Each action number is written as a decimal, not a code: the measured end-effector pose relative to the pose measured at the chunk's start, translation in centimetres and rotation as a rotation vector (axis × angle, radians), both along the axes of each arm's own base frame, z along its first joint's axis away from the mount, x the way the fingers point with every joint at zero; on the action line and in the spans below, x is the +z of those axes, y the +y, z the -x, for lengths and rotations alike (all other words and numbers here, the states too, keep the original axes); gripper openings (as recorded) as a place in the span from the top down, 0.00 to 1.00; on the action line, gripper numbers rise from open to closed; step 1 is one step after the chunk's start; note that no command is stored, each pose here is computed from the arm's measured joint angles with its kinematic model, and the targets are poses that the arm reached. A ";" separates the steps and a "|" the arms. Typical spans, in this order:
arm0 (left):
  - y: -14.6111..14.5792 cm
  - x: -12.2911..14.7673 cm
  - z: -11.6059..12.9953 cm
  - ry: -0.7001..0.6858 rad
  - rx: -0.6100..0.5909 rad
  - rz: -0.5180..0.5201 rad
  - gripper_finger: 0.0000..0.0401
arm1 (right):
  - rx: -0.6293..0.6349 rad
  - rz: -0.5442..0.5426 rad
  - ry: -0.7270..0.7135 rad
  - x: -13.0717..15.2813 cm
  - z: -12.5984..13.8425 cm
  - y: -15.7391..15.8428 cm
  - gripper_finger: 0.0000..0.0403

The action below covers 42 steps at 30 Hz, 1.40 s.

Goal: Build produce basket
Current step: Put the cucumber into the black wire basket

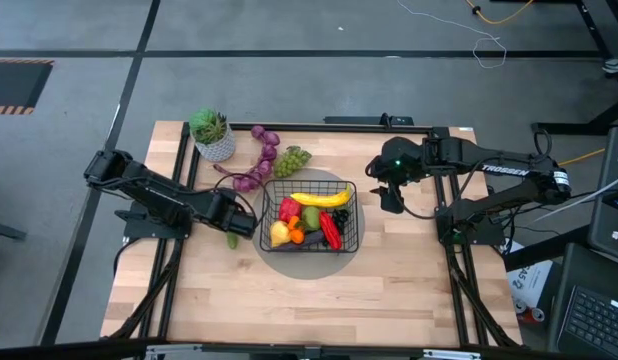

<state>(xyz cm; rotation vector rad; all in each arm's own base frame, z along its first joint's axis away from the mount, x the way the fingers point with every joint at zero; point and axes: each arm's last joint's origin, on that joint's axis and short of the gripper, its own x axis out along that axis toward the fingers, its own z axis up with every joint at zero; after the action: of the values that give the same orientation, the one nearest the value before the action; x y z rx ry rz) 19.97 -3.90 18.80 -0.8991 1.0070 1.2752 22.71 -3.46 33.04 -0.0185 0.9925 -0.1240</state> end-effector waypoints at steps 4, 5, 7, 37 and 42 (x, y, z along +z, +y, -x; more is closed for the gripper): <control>0.0 0.0 0.0 -0.009 0.030 0.000 0.55 | 0.000 0.000 0.001 0.0 0.0 0.0 0.41; 0.0 0.0 0.0 -0.008 0.030 0.000 0.53 | 0.000 0.000 0.001 0.0 0.0 0.0 0.41; 0.0 0.0 0.1 -0.008 0.042 -0.001 0.50 | 0.000 0.000 0.001 0.0 0.0 0.0 0.41; 0.2 -2.6 0.7 -0.080 0.151 0.011 0.46 | 0.003 -0.009 0.004 0.0 0.0 0.0 0.41; 0.2 -2.6 0.9 -0.056 0.146 0.002 0.46 | 0.003 -0.010 0.004 0.0 0.0 0.0 0.41</control>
<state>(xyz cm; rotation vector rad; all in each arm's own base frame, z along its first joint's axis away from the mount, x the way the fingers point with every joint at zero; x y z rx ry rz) 19.10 -3.67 16.18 -1.0191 0.9124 1.3631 22.67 -3.43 33.02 -0.0112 0.9965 -0.1164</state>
